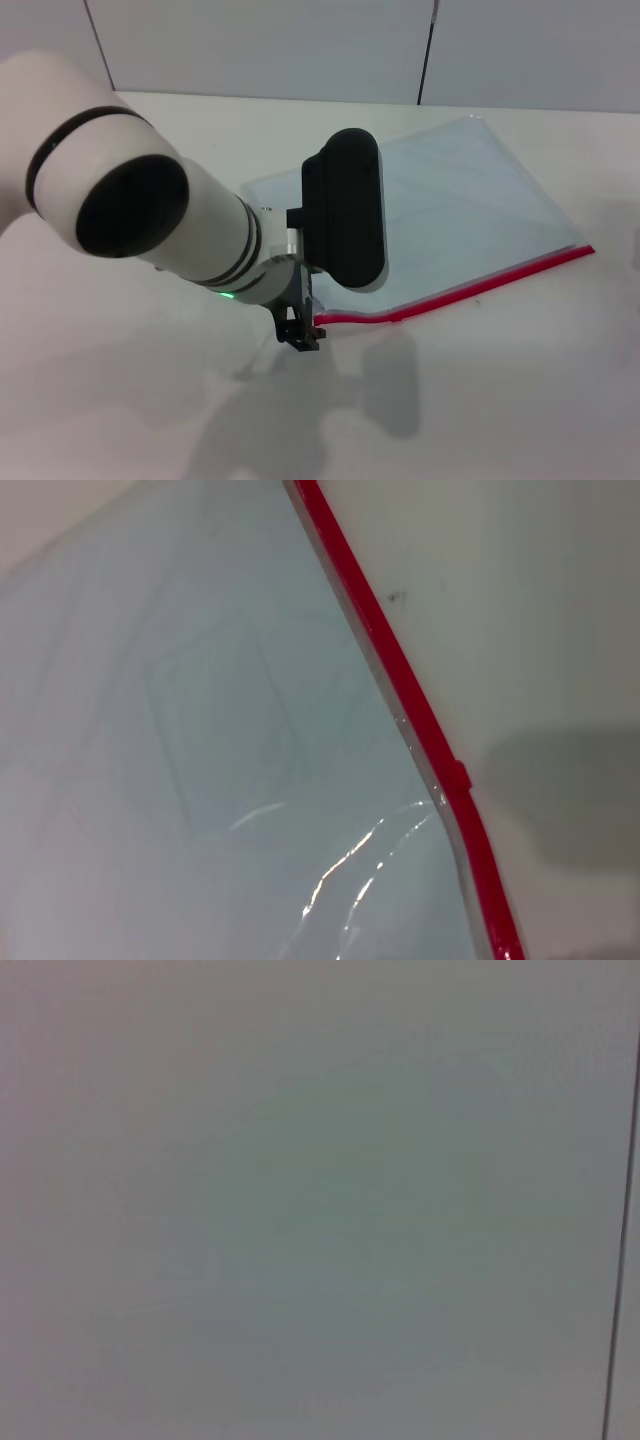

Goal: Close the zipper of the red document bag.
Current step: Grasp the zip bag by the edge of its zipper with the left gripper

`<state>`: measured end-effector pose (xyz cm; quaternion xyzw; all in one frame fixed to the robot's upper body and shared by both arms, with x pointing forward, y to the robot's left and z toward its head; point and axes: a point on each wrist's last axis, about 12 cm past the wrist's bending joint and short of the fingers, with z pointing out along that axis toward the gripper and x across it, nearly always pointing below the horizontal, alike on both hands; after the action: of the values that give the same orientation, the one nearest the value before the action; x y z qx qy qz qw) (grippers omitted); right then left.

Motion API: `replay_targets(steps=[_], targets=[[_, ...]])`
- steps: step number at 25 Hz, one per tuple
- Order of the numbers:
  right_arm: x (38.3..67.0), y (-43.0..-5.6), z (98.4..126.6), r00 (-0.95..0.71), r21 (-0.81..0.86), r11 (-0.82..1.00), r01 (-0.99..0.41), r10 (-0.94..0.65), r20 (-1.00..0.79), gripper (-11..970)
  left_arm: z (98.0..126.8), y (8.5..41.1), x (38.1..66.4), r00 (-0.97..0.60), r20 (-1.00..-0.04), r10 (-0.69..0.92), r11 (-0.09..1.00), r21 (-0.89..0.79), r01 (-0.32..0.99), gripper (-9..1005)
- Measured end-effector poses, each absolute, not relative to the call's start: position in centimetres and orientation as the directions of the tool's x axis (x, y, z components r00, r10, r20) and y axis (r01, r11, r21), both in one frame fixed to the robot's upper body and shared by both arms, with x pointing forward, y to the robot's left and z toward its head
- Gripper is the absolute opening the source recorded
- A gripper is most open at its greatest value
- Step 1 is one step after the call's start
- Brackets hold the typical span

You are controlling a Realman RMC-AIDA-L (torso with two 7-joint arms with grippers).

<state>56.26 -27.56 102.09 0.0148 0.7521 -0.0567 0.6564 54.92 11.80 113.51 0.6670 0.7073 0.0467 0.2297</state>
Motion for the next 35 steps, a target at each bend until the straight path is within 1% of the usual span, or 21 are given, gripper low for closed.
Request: replay_targets(steps=[5, 12, 35], targets=[[56.3, -27.5, 102.1, -0.138, -0.066, 0.993, 0.095, -0.052, -0.989, 425, 113.1, 11.4, 55.0, 0.010, -0.259, 0.966, 0.094, 0.385, 0.918, 821], [56.3, -27.5, 102.1, -0.139, -0.066, 0.993, 0.094, -0.052, -0.989, 425, 112.9, 10.9, 55.0, 0.041, -0.265, 0.963, 0.076, 0.415, 0.907, 780], [56.6, -27.2, 102.1, -0.153, -0.063, 0.995, 0.081, -0.050, -0.987, 425, 111.3, 11.5, 56.4, 0.022, -0.298, 0.954, 0.125, 0.465, 0.877, 749]])
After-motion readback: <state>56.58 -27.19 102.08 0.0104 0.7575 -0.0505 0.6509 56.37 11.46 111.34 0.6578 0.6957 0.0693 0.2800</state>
